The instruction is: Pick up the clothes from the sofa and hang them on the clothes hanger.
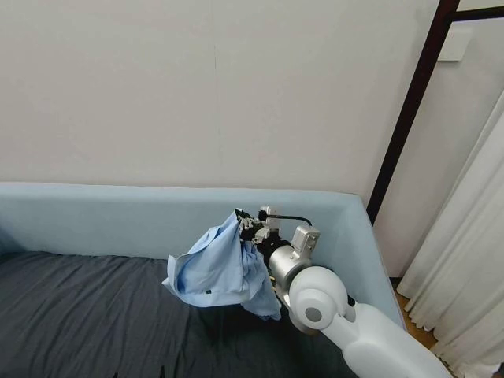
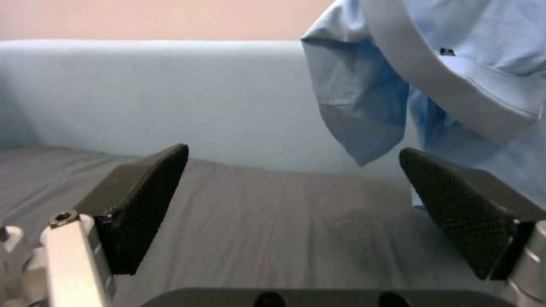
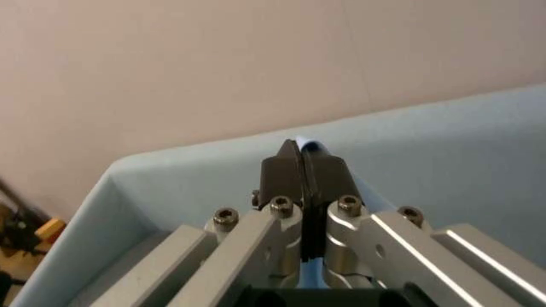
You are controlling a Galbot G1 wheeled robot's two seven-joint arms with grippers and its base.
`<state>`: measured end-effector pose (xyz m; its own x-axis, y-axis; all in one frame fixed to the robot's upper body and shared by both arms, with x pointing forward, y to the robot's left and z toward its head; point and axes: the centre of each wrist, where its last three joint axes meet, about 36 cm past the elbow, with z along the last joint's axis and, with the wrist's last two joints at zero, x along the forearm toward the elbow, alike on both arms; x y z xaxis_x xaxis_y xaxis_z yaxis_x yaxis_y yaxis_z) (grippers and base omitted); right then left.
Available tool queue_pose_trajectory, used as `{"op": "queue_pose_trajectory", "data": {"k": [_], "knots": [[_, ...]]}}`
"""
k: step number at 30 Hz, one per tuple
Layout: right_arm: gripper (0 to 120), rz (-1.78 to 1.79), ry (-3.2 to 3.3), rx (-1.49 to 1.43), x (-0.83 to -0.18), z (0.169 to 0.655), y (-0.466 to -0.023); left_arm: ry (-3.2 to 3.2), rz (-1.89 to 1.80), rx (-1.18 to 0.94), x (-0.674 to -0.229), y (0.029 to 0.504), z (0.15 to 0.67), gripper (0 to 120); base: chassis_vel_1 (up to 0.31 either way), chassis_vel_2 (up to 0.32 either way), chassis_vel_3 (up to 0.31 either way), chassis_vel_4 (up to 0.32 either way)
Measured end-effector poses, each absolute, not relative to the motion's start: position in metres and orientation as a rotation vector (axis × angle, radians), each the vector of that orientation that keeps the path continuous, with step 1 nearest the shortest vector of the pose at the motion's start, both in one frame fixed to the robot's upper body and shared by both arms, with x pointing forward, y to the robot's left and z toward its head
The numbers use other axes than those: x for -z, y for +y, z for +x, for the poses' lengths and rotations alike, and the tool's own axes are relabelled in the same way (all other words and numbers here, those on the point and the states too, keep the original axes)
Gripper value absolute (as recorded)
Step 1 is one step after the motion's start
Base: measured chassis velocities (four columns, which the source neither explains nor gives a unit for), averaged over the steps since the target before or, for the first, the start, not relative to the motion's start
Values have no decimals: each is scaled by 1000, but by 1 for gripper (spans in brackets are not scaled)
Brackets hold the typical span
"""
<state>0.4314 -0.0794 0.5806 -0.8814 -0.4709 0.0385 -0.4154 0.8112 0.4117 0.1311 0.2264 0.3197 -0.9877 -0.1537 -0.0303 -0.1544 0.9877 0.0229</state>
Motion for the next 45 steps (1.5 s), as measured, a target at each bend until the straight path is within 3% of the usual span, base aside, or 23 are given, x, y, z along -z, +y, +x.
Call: {"op": "queue_pose_trajectory", "data": {"k": [7, 17, 20, 23, 30, 34, 41, 45], "knots": [[0, 472, -2768, 726, -575, 393, -55, 3115, -228, -40, -315, 227, 134, 98, 0, 0, 0, 0], [0, -348, -2617, 684, -503, 477, -47, 3134, -229, -34, -307, 223, 132, 98, 0, 0, 0, 0], [0, -557, -2557, 616, -475, 498, -56, 3133, -235, -28, -306, 221, 134, 98, 0, 0, 0, 0], [0, -823, -2451, 406, -398, 514, -96, 3136, -238, -20, -301, 216, 135, 98, 0, 0, 0, 0], [2, -666, -2468, 263, -341, 491, -130, 3138, -234, -21, -298, 211, 132, 98, 0, 0, 0, 0], [20, -426, -2521, 150, -349, 466, -139, 3132, -221, -32, -298, 214, 132, 98, 0, 0, 0, 0], [42, -283, -2405, -86, -351, 429, -161, 3119, -218, -34, -298, 216, 132, 98, 0, 0, 0, 0], [61, -260, -2407, -243, -345, 394, -178, 3112, -210, -33, -297, 216, 134, 98, 0, 0, 0, 0]]}}
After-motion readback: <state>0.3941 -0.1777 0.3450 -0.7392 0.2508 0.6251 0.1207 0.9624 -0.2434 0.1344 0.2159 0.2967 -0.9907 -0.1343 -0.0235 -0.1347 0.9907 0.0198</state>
